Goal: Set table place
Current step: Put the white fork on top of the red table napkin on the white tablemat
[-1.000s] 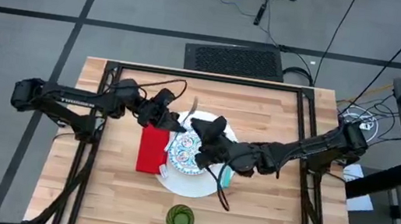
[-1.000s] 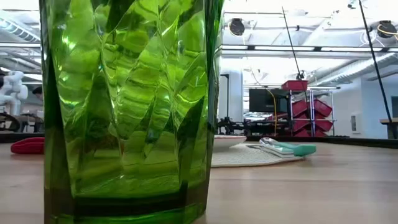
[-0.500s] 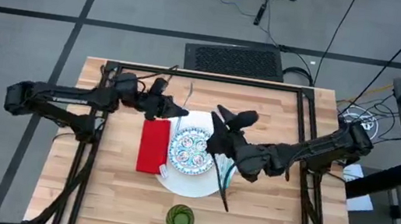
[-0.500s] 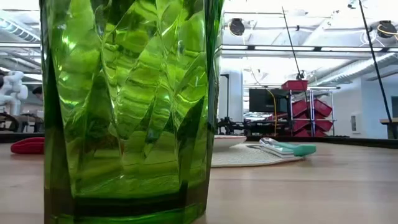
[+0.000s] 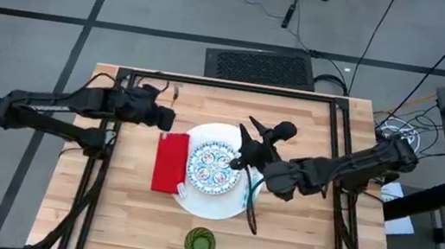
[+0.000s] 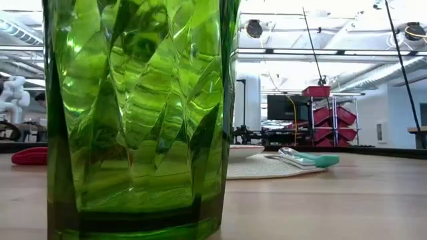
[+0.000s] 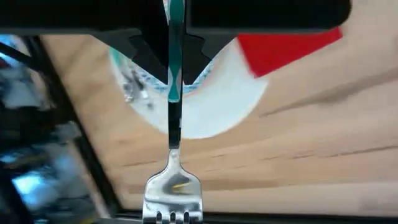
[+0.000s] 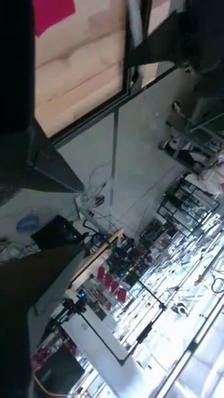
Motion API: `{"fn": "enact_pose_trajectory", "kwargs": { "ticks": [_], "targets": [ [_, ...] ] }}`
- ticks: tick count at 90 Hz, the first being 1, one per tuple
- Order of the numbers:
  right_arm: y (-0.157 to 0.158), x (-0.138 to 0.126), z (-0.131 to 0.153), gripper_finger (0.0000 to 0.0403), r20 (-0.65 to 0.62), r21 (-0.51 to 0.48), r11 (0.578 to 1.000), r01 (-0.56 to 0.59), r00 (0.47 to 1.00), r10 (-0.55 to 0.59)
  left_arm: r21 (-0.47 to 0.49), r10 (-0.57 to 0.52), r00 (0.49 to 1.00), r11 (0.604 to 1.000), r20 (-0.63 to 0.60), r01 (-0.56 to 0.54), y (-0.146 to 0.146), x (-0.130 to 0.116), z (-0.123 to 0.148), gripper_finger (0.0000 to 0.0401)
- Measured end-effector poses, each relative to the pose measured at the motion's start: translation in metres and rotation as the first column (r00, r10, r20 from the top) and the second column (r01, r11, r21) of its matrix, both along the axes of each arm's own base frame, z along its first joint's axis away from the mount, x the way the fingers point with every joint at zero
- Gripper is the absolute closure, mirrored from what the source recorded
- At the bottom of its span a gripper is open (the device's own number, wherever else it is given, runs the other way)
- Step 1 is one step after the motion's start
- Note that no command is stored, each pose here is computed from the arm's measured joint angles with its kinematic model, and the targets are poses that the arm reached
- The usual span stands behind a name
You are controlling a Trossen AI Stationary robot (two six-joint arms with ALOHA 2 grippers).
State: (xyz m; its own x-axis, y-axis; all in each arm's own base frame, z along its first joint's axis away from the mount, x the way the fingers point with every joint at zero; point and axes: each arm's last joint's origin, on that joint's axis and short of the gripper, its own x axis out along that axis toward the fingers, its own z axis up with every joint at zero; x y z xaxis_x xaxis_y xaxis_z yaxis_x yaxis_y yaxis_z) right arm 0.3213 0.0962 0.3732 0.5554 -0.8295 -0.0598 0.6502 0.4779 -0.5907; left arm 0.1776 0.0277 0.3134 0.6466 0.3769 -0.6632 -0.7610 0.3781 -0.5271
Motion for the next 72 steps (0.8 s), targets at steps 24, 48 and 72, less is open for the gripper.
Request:
{"fn": "enact_pose_trajectory", "kwargs": {
  "ticks": [24,48,72],
  "targets": [
    [-0.006,-0.030,0.003,0.0266,0.008,0.126,0.989,-0.084,0.996,0.083,-0.143,0.089,0.986,0.984,-0.140,-0.109,-0.023,0.034,-0.028,0.0401],
    [-0.016,-0.057,0.004,0.0266,-0.010,0.284,0.948,-0.145,0.988,0.154,-0.137,0.163,0.898,0.962,-0.409,-0.237,-0.035,0.052,-0.071,0.0401],
    [-0.021,-0.070,0.008,0.0266,-0.042,0.289,0.946,-0.146,0.985,0.165,-0.226,0.179,0.847,0.918,-0.500,-0.327,-0.040,0.076,-0.108,0.0392]
  ]
}}
